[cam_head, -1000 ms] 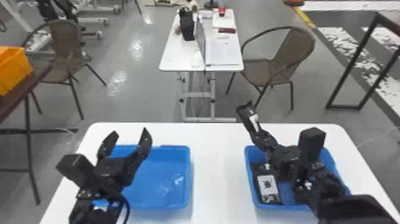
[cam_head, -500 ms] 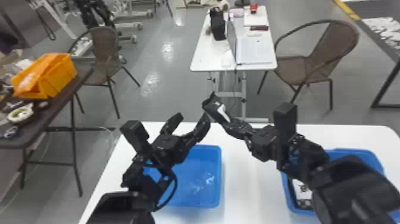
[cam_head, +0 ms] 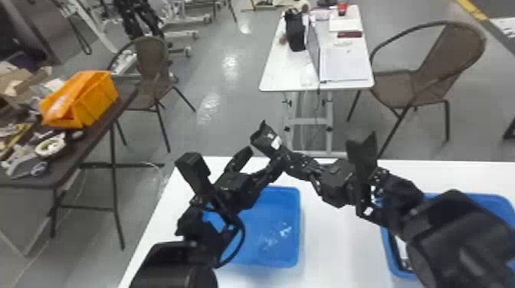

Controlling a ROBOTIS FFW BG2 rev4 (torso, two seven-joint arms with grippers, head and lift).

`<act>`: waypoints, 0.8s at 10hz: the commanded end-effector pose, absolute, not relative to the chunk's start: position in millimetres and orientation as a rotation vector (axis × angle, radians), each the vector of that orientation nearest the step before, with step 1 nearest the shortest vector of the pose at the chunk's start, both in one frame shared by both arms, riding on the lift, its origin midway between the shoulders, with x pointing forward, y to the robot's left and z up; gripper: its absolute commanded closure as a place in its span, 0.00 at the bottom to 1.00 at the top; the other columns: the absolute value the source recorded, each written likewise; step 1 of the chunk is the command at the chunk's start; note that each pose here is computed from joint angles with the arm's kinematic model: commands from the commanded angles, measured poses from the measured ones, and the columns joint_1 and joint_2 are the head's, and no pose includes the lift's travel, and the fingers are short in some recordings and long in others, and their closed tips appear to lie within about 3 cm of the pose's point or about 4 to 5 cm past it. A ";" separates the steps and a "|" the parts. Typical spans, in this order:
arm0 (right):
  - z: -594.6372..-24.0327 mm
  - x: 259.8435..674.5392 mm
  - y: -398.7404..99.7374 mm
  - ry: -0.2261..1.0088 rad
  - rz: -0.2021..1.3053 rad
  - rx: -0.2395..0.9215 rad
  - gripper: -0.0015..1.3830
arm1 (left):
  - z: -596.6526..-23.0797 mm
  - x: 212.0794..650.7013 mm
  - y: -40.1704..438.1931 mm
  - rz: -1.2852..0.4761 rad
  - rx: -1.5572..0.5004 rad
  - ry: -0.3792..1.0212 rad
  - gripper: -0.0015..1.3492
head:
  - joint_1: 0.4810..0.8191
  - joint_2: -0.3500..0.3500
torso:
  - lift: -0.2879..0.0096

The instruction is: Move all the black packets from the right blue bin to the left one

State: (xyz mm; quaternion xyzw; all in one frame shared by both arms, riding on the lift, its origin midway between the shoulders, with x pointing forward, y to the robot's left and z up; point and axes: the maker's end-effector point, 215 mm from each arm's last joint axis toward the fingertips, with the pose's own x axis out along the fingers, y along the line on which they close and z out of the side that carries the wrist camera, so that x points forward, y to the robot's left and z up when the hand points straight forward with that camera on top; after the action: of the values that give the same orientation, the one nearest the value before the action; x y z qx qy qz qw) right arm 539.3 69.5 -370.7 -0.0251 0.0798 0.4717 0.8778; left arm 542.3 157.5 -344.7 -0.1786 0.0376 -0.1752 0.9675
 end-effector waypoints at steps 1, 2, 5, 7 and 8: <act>-370.9 538.1 72.8 0.169 0.995 -0.062 0.82 | -351.0 541.9 155.6 -0.351 -0.379 0.091 0.15 | 0.63 0.82 | 0.97; -370.8 536.3 75.9 0.170 1.005 -0.067 0.82 | -353.6 542.5 158.9 -0.339 -0.371 0.097 0.16 | 0.63 0.83 | 0.97; -371.6 534.6 76.7 0.172 1.008 -0.066 0.82 | -346.8 543.4 173.1 -0.296 -0.320 0.055 0.91 | 0.63 0.85 | 0.97; -372.5 533.3 77.2 0.174 1.008 -0.062 0.82 | -323.2 538.4 195.7 -0.236 -0.302 -0.074 0.90 | 0.63 0.86 | 0.97; -372.5 533.3 77.2 0.174 1.008 -0.062 0.82 | -319.5 537.5 201.4 -0.220 -0.301 -0.093 0.90 | 0.63 0.88 | 0.97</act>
State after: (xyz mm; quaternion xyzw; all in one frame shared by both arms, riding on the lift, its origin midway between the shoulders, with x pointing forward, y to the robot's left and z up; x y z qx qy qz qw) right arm 533.4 77.2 -372.4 -0.0298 0.0829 0.4823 0.8716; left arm 538.5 198.7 -322.1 -0.1492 -0.0390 -0.1131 0.9815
